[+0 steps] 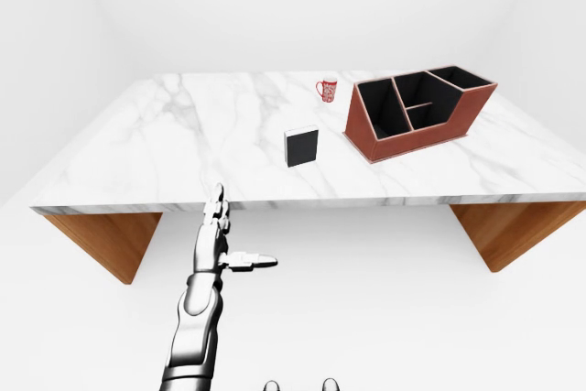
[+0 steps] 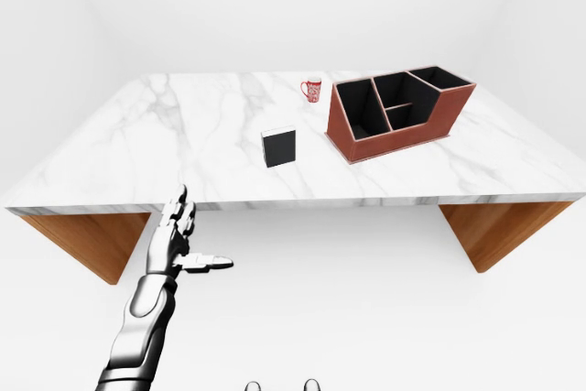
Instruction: Pick up the book and place it in the left compartment of the caddy.
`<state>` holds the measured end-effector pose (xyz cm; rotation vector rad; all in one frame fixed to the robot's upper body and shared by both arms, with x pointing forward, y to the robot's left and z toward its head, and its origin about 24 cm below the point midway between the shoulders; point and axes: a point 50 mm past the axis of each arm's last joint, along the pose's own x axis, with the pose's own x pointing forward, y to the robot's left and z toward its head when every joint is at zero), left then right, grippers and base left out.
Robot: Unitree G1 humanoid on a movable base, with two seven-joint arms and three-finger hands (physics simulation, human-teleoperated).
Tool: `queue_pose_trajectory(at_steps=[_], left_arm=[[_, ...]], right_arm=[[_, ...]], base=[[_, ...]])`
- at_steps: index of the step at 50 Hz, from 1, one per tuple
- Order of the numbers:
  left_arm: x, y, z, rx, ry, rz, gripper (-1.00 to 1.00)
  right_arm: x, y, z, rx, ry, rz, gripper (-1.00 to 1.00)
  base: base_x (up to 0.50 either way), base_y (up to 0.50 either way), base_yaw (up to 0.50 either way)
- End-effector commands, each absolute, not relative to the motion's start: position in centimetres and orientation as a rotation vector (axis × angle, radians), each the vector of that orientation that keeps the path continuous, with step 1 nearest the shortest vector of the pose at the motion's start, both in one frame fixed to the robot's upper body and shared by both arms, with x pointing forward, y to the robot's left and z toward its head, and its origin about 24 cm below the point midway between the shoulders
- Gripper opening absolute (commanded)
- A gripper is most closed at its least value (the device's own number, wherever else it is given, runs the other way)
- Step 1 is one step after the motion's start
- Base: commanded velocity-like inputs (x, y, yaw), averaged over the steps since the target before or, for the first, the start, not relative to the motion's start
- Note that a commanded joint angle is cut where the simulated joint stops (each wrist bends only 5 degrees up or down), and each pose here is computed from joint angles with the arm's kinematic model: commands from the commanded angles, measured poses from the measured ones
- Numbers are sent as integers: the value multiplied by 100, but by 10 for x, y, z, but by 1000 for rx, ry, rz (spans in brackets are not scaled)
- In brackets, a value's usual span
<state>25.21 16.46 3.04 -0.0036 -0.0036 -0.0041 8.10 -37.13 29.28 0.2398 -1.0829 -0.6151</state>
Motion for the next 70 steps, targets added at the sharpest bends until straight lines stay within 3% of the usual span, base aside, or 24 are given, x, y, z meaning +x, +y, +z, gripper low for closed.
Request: queue_pose_trajectory(at_steps=[1, 70], left_arm=[[252, 164, 29, 0, 4, -9, 100], [249, 163, 34, 17, -19, -9, 100]], right_arm=[[80, -372, 294, 258, -1088, -614, 100], [79, -368, 295, 203, -1090, -592, 100]], base=[[0, 0, 0], [0, 0, 0]])
